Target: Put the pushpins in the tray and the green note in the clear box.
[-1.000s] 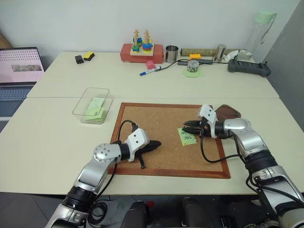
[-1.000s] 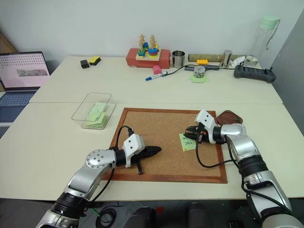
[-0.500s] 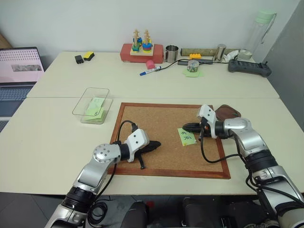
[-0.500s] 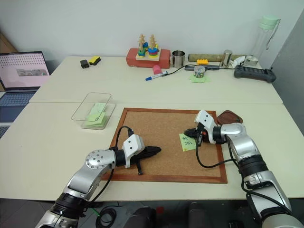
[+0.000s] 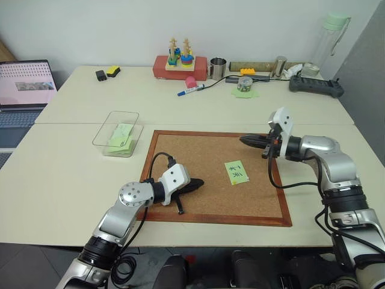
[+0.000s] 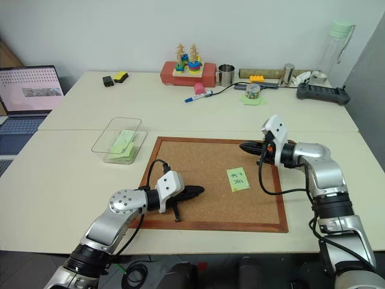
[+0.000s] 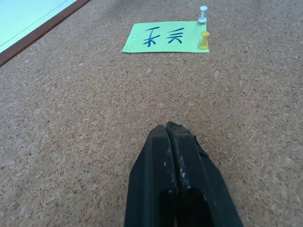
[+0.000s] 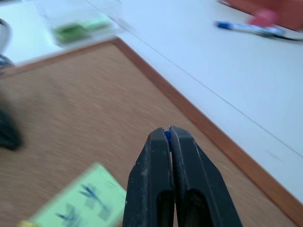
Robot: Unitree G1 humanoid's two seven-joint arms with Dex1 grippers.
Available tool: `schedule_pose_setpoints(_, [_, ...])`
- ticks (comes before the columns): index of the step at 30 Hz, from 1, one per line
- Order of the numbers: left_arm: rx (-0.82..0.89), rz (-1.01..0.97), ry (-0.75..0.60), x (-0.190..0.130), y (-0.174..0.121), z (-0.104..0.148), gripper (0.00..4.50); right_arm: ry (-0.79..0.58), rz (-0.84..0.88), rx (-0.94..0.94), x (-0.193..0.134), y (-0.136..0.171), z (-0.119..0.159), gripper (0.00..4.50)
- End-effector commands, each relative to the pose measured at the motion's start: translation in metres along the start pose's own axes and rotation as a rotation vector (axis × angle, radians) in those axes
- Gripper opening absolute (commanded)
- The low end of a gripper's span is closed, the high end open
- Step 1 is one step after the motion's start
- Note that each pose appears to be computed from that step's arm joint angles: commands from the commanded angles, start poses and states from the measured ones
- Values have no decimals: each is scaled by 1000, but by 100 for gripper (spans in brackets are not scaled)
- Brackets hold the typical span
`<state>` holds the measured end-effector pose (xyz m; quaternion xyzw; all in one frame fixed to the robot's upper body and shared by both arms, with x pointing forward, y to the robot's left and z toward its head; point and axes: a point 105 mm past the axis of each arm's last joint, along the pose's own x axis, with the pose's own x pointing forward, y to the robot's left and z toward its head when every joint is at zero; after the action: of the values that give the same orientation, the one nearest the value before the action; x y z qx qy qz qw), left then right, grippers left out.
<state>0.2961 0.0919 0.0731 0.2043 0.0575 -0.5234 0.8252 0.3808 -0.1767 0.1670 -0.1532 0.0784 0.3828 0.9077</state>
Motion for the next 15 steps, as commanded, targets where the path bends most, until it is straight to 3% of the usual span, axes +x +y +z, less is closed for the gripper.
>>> schedule_pose_setpoints(1, [-28, -24, 62, 3, -7, -16, 0, 68, -240, -3, -26, -41, -13, 2])
schedule_pose_setpoints(4, [-26, -32, 57, 6, -8, -15, 0, 138, -347, -4, -32, -55, -32, 2])
schedule_pose_setpoints(10, [-20, -37, 56, 7, -6, -14, 0, 195, -390, 30, -32, -60, -55, 2])
schedule_pose_setpoints(15, [-14, -37, 65, 5, -7, -16, 0, 187, -413, 44, -31, -65, -57, 99])
